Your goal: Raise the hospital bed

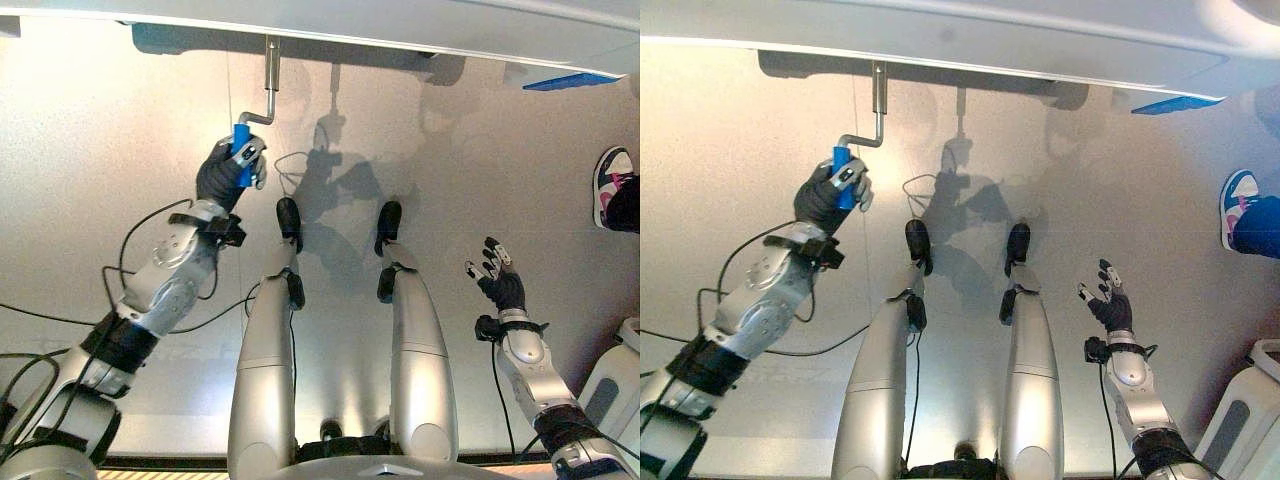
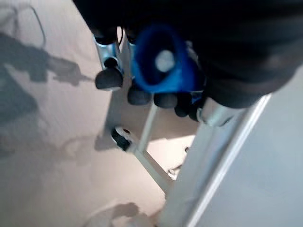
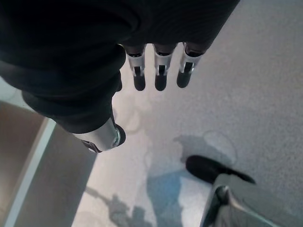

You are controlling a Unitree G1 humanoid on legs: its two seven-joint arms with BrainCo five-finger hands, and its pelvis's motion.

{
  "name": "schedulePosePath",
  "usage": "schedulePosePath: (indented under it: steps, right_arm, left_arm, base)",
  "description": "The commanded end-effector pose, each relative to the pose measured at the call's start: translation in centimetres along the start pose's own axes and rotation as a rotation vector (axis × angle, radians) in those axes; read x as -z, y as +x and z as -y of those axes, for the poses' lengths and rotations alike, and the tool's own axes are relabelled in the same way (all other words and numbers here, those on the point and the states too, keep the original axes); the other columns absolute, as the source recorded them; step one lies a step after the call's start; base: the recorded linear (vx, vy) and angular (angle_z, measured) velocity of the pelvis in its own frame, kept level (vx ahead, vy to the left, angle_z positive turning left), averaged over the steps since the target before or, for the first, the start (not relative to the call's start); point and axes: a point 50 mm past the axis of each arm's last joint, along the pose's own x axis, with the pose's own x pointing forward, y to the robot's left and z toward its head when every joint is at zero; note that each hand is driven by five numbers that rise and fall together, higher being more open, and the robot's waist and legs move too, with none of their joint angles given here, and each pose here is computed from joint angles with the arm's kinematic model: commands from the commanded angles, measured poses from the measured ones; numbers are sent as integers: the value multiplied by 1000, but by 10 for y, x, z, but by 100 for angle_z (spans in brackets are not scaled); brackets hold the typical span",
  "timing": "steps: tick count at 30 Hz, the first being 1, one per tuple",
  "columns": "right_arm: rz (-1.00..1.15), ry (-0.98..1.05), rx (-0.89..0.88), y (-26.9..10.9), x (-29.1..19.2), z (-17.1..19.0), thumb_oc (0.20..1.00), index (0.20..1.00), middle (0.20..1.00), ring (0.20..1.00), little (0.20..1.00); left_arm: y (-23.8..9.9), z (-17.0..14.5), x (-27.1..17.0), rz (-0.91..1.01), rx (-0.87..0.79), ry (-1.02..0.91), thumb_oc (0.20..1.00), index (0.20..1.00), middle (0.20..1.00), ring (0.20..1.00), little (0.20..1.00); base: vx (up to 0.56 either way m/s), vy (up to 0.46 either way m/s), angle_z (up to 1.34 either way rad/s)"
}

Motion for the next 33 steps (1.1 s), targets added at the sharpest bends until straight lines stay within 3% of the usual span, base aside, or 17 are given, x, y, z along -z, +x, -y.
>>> schedulePosePath:
  steps: [1, 16, 24, 33]
  right_arm:
    - [-20, -98, 62, -17, 6, 41, 1000, 1000, 1000, 1000, 1000]
    - [-18, -154, 30, -24, 5, 54, 1000, 1000, 1000, 1000, 1000]
    - [-18, -152, 27, -26, 3, 58, 1000, 1000, 1000, 1000, 1000]
    - [-25, -144, 2, -27, 4, 54, 1000, 1000, 1000, 1000, 1000]
  left_arm:
    - [-6, 18, -91, 444, 149, 61, 200, 200, 200, 200, 200]
    - [-7, -62, -129, 360, -170, 639, 200, 200, 200, 200, 200]
    - [16, -75, -149, 281, -211, 810, 200, 200, 200, 200, 200]
    - [12, -123, -154, 101, -401, 950, 200, 200, 200, 200, 200]
  base:
    - [5, 38, 1]
    - [2, 27, -2]
    - [2, 4, -1]
    - [35, 27, -11]
